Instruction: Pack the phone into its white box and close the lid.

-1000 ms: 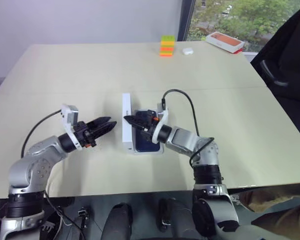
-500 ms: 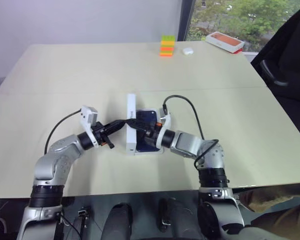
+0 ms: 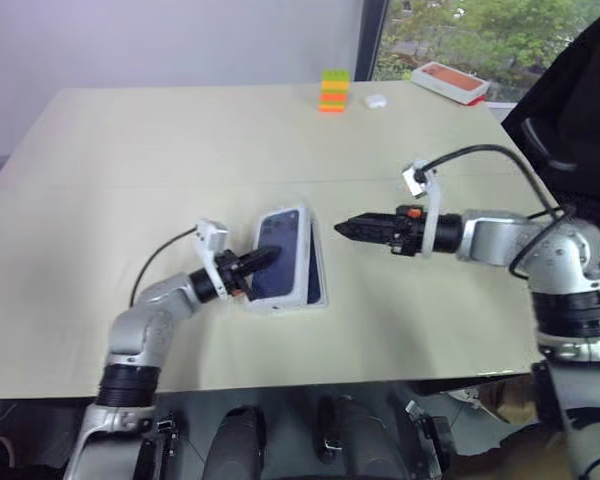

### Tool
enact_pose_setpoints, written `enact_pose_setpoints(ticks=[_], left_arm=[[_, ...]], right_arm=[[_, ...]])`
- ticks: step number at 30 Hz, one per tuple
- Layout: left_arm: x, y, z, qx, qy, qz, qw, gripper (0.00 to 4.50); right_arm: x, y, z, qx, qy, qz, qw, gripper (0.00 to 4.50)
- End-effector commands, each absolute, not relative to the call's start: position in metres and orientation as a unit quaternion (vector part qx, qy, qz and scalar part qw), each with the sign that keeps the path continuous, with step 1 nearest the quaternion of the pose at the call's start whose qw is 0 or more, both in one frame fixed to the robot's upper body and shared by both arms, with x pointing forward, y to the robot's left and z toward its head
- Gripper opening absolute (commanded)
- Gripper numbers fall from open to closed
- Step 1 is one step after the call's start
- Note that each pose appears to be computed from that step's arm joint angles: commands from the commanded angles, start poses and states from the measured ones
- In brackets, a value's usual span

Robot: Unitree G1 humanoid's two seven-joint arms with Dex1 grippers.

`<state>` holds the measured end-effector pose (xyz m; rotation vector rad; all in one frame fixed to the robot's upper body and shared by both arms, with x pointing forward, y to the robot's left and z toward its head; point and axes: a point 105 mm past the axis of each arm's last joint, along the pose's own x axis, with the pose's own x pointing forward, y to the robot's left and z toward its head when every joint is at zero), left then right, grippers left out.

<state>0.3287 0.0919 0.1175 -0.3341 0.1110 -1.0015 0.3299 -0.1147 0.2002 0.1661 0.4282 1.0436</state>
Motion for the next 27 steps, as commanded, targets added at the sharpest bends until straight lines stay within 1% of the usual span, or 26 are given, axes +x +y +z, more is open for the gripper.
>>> enact_pose_setpoints(ticks=[1,2,6,10,13,17,18,19,21,24,27], left_arm=[[0.33,0.085,0.126,-0.147,0.035,-0.487,0.86,0.0],[0.33,0.083,0.127,-0.147,0.034,-0.489,0.859,0.0],[0.329,0.096,0.137,-0.139,0.027,-0.483,0.864,0.0],[0.33,0.12,0.149,-0.122,0.013,-0.458,0.88,0.0],[0.327,0.141,0.155,-0.099,0.011,-0.441,0.892,0.0],[0.324,0.161,0.15,-0.086,0.028,-0.422,0.902,0.0],[0.325,0.17,0.142,-0.069,0.044,-0.407,0.91,0.0],[0.326,0.176,0.135,-0.063,0.058,-0.4,0.913,0.0],[0.324,0.183,0.124,-0.087,0.096,-0.401,0.907,0.0],[0.325,0.181,0.119,-0.054,0.105,-0.406,0.906,0.0],[0.324,0.169,0.102,-0.02,0.141,-0.418,0.897,0.0]], right_arm=[[0.325,-0.107,0.195,0.003,0.186,0.525,0.831,3.36],[0.326,-0.107,0.192,-0.007,0.185,0.525,0.831,3.36],[0.336,-0.098,0.191,-0.053,0.134,0.513,0.846,3.36],[0.34,-0.101,0.176,-0.085,0.13,0.507,0.848,3.36],[0.345,-0.1,0.172,-0.111,0.118,0.495,0.854,2.54],[0.346,-0.096,0.176,-0.116,0.101,0.495,0.855,0.6],[0.348,-0.096,0.175,-0.122,0.097,0.489,0.858,0.08],[0.349,-0.097,0.174,-0.128,0.097,0.486,0.859,0.02],[0.351,-0.097,0.168,-0.141,0.102,0.481,0.859,0.02],[0.353,-0.096,0.164,-0.147,0.103,0.476,0.861,0.02],[0.352,-0.093,0.159,-0.172,0.101,0.478,0.856,0.02]])
